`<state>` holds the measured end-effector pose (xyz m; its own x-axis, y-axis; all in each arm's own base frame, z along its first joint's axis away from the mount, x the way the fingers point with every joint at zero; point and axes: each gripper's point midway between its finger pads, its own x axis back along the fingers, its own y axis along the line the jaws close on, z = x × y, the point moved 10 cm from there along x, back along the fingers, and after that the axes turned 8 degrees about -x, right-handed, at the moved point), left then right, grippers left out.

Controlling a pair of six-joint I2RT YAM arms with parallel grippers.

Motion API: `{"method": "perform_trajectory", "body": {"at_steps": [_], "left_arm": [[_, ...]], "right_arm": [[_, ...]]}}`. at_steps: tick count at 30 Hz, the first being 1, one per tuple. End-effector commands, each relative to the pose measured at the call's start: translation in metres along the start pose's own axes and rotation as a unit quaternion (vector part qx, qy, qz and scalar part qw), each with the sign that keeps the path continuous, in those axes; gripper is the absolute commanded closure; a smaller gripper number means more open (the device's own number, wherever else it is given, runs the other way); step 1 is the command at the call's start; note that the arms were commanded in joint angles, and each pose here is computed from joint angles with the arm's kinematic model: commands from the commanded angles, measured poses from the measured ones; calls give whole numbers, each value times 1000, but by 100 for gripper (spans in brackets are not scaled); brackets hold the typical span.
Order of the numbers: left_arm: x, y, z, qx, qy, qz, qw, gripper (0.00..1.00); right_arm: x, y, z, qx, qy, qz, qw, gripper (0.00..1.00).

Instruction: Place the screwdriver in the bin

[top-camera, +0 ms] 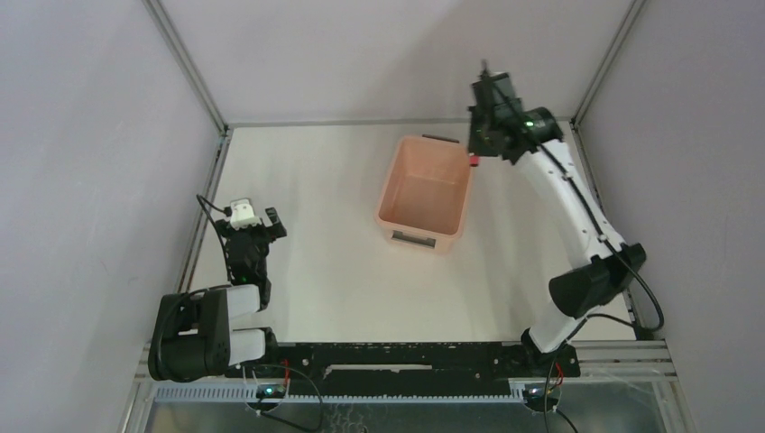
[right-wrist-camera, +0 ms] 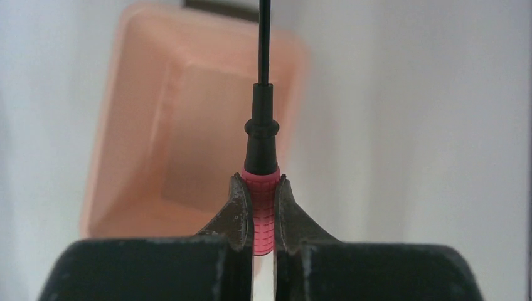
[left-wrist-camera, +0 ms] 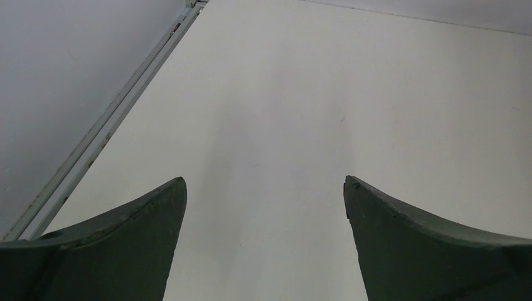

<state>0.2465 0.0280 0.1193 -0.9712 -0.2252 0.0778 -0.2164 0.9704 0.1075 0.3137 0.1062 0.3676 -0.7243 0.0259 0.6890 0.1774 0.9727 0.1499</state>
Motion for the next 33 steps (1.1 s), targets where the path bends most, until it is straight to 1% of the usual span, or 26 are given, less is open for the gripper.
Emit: {"method": "perform_trajectory", "body": {"at_steps": [1, 5, 7, 9, 12, 15, 17, 19, 20, 23, 26, 27, 31, 33], "left_arm": [[-9, -1, -19, -4, -36, 0, 999, 0], [-8, -1, -18, -4, -36, -1, 999, 0], [-8, -1, -18, -4, -36, -1, 999, 0], [-8, -1, -18, -4, -36, 0, 999, 0], [-9, -1, -19, -4, -36, -1, 999, 0], [-8, -1, -18, -4, -36, 0, 999, 0], [-9, -1, -19, -4, -37, 0, 999, 0], [-8, -1, -19, -4, -37, 0, 999, 0], [-9, -1, -19, -4, -37, 0, 999, 0], [-8, -1, -18, -4, -36, -1, 999, 0], [-9, -1, -19, -4, -37, 0, 999, 0], [-8, -1, -18, -4, -36, 0, 999, 0], [-8, -1, -18, -4, -36, -1, 999, 0], [-8, -1, -19, -4, -37, 0, 999, 0]], "right_arm": [[-19, 60, 24, 32, 37, -19, 999, 100], [-56, 97, 51, 34, 67, -23, 997, 100], [-79, 110, 69, 36, 91, -27, 995, 100], [-103, 116, 89, 40, 115, -10, 993, 100], [-128, 116, 114, 36, 139, 15, 990, 96], [-153, 109, 146, 24, 162, 14, 986, 91], [-165, 104, 161, 22, 172, 19, 985, 85], [-174, 102, 173, 24, 182, 14, 983, 84], [-177, 101, 177, 27, 189, 7, 982, 81], [-175, 101, 175, 28, 184, 3, 983, 62], [-161, 104, 155, 28, 157, -13, 987, 45], [-153, 105, 145, 28, 147, -17, 989, 42], [-112, 107, 102, 29, 88, -34, 995, 34], [-87, 101, 83, 27, 52, -36, 998, 27]]}}
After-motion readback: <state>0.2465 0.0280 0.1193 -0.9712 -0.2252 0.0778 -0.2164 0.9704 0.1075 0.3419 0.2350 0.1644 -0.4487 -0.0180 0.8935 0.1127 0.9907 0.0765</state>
